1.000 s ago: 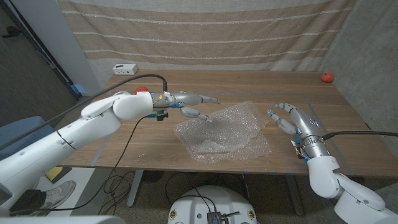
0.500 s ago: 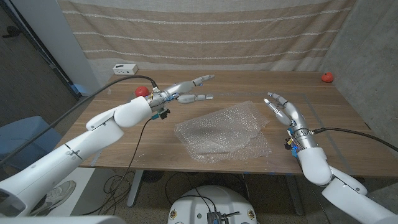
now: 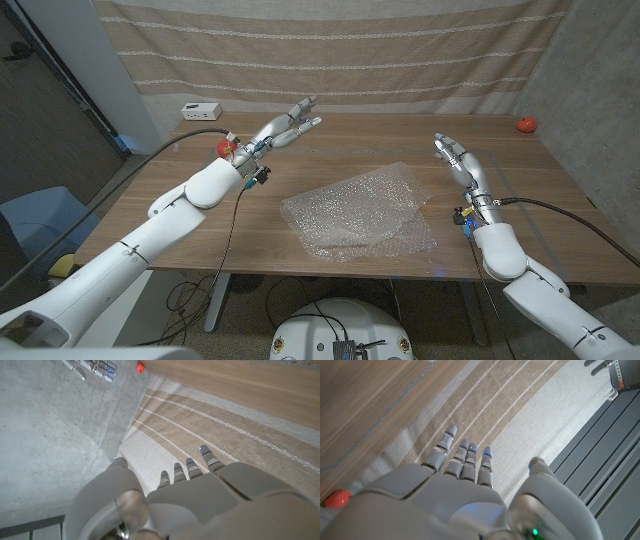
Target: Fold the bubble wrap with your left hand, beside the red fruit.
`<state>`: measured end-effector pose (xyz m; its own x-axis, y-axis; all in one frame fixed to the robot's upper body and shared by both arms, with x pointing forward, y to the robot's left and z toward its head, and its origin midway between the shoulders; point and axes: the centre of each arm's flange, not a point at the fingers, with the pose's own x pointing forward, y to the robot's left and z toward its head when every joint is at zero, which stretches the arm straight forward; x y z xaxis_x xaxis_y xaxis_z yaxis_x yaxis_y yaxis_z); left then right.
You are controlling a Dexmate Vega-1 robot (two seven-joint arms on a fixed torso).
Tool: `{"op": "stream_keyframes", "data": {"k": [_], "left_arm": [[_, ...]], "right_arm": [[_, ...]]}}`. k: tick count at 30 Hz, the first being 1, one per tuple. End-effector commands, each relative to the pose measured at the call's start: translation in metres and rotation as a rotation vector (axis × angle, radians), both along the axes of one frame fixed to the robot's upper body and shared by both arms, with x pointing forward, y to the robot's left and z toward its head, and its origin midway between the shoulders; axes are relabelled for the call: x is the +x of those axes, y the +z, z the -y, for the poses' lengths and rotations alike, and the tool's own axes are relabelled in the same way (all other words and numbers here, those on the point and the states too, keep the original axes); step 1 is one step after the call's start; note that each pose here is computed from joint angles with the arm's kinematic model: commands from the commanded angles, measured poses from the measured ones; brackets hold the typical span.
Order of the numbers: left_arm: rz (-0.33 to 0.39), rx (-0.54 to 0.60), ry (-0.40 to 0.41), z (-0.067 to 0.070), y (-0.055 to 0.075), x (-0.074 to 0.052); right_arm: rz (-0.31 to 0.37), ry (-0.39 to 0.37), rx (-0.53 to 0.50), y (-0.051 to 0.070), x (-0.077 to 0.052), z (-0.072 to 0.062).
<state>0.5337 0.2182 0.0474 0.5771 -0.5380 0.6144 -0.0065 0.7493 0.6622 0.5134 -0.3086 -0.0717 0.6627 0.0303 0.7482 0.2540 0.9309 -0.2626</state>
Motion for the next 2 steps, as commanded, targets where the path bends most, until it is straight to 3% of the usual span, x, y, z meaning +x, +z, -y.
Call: {"op": "stream_keyframes", "data": {"k": [1,2], "left_arm": [[-0.164,-0.317,0.005,-0.0270,-0.0238,0.0400],[-0.173,-0.342,0.016,-0.0318,-0.0279,0.0438]], "right_arm": [[0.033,0.098,0.133,0.0232,0.0176,-0.0012],[0.032,0.118,0.130,0.0326,0.0195,-0.0039]]}}
